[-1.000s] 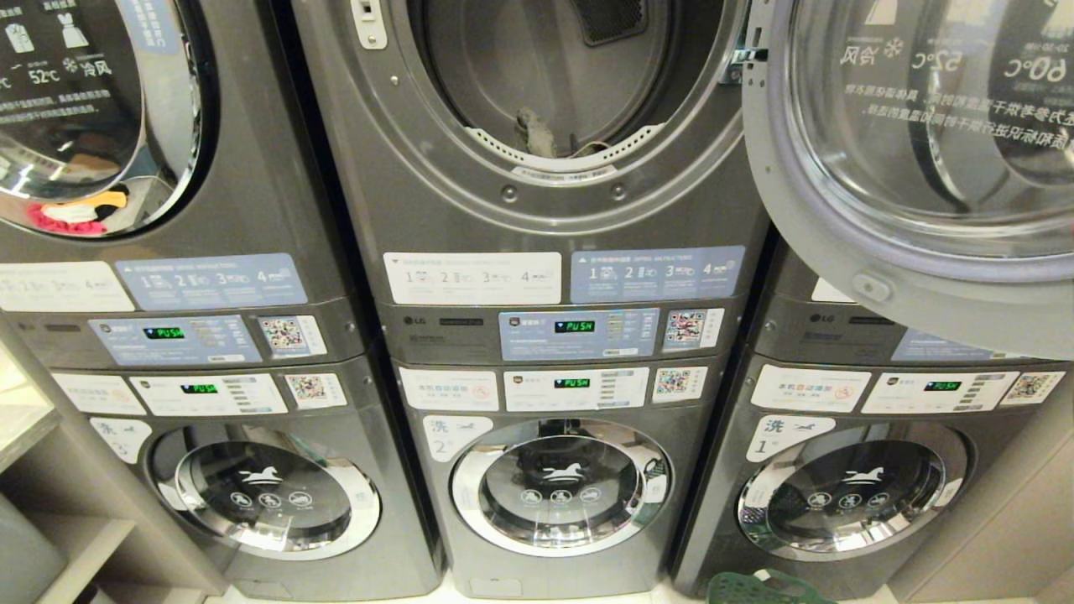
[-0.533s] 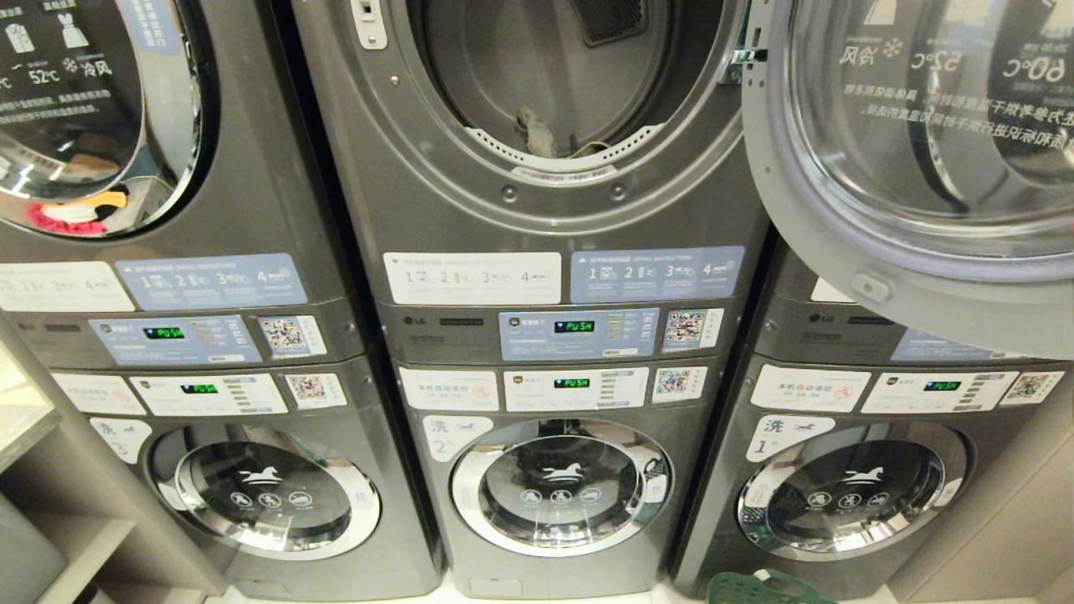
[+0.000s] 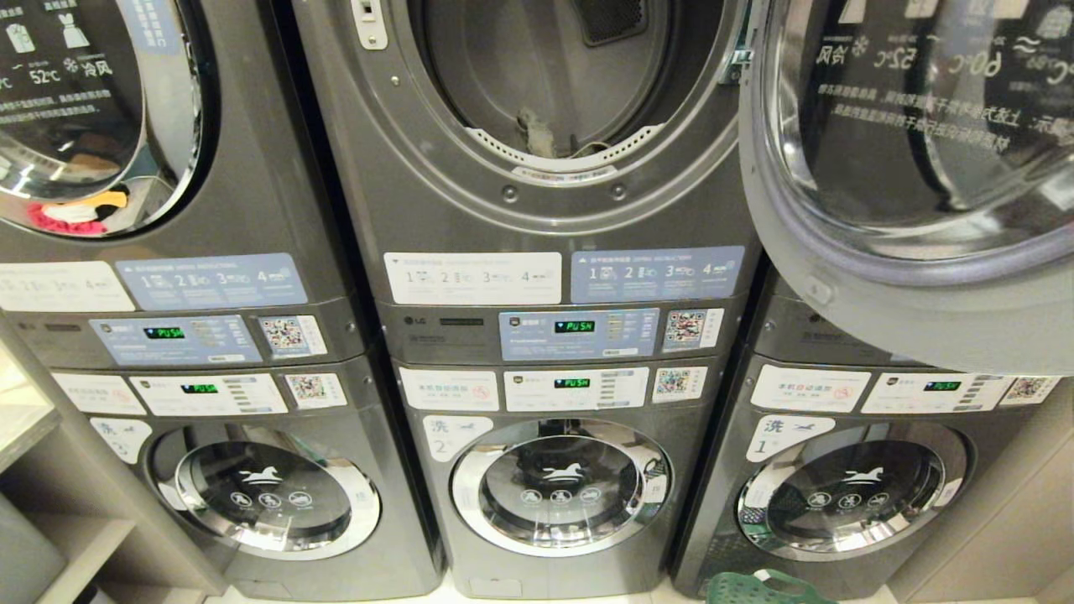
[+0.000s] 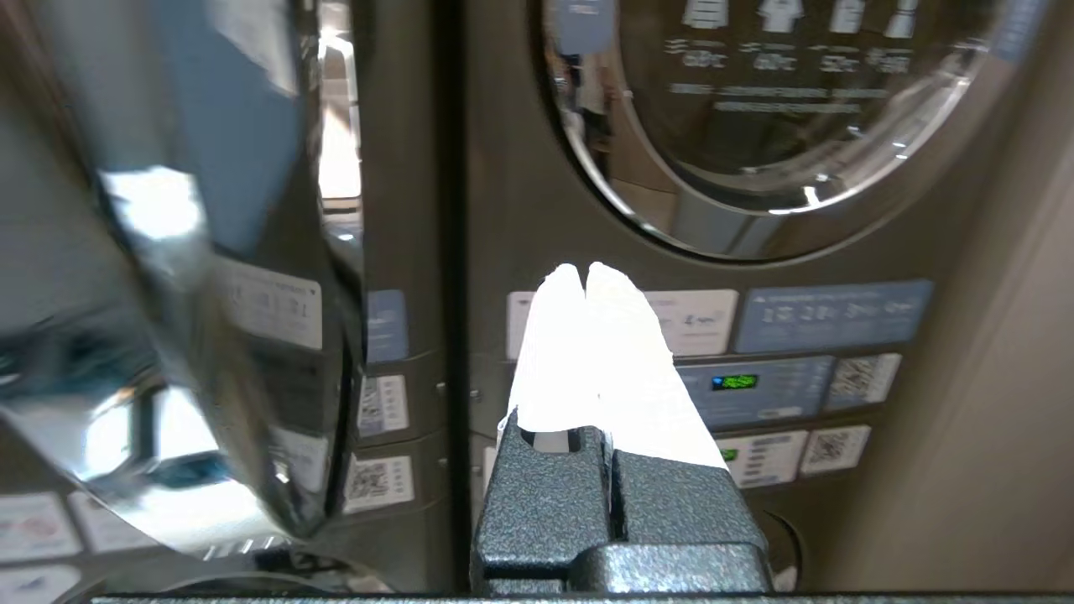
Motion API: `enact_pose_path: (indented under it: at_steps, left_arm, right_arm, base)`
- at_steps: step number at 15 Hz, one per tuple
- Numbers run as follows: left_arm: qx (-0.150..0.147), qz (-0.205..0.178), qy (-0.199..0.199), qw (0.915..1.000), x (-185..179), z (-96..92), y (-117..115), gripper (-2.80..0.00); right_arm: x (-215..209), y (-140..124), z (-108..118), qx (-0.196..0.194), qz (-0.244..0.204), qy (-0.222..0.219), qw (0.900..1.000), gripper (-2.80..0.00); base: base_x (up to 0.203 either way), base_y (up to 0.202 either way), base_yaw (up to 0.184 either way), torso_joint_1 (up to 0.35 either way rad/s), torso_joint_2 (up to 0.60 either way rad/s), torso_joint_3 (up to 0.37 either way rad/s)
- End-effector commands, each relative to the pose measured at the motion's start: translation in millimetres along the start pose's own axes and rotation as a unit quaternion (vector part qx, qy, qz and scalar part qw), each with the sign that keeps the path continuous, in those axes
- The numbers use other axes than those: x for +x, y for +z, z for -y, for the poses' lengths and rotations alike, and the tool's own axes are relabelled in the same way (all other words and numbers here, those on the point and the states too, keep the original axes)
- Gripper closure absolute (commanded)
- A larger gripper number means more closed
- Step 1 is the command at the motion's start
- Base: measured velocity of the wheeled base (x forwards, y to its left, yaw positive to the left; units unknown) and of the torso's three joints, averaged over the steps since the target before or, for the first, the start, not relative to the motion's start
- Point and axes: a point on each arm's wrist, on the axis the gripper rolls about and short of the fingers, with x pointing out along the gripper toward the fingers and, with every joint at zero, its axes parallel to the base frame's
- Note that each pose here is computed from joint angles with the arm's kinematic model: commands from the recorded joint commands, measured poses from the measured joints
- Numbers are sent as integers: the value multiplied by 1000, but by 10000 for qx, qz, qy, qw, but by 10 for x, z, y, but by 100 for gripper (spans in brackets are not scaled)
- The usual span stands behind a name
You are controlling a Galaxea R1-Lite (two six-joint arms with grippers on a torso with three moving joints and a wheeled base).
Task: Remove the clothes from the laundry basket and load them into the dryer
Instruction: Close the dryer
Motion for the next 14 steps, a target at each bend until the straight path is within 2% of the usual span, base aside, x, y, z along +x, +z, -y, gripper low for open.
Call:
enact_pose_path:
  at_steps: [1,5,6,8,9,11,12,14]
  left_arm:
    - [-1,-5,4,10000,0,0,-2,0]
    - [-1,-6,4,10000,0,0,-2,0]
    - [-1,-6,4,10000,0,0,-2,0]
    - [-1,-5,4,10000,0,0,-2,0]
    - [-1,1,4,10000,-1,0,2,0]
    - [-1,3,4,10000,-1,0,3,0]
    - [-1,0,4,10000,0,0,-1,0]
    - [-1,-7,4,10000,0,0,-2,0]
  right_arm:
    - [-136,-23,5,13,155,339,9993,0]
    - [-183,-139,-31,0,88,1123,9936,0]
    - [-161,-170,-53,3,30,1468,9892,0]
    - [-86,-234,-115,26,-119,2449,9695,0]
    - [20,-279,-147,44,-300,2710,9621,0]
    - [284,-305,-201,71,-512,2870,9565,0]
    - [449,-262,-224,64,-435,2850,9575,0]
    - [752,-53,-243,-9,40,2522,9677,0]
  base:
    - [0,0,0,0,0,0]
    - [0,0,0,0,0,0]
    - [0,0,0,0,0,0]
    - [0,0,0,0,0,0]
    - [0,0,0,0,0,0]
    - [0,0,0,0,0,0]
    - [0,0,0,0,0,0]
    - [0,0,0,0,0,0]
